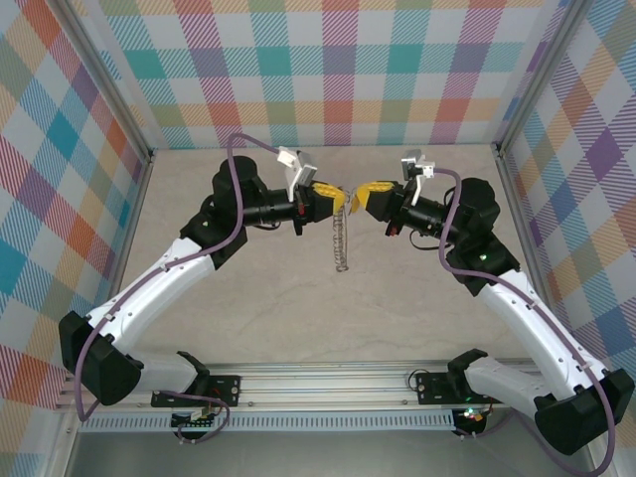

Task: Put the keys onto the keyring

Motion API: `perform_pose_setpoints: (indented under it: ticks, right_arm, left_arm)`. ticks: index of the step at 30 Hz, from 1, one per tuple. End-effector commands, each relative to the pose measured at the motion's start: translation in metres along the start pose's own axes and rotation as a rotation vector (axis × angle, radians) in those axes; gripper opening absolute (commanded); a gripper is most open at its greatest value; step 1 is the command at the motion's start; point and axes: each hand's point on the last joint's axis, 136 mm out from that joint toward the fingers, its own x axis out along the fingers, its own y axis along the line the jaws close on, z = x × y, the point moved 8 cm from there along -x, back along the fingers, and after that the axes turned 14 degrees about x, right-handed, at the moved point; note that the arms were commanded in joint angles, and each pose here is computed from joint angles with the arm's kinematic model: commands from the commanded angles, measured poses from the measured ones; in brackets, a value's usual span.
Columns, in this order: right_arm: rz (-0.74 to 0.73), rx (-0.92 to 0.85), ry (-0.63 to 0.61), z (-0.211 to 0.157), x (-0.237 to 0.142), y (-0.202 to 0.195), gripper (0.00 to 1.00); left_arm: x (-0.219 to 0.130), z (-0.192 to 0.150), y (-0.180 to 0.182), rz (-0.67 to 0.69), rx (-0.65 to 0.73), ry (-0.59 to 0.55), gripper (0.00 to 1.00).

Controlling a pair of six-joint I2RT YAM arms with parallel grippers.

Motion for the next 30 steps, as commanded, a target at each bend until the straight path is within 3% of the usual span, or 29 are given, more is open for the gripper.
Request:
perform_pose_setpoints:
  ticks: [1,30]
  right_arm:
    - [0.062,-0.024,-0.028,0.012,0.001,0.011,0.0]
    - [0.083,0.009,0.009,0.0,0.006,0.004,0.0]
  left_arm:
    - [0.0,0.026,-0.008,-0.03,0.049,-0.078,0.0]
    - [0.007,0.026,-0.004,-0.026,0.038,-0.089,0.0]
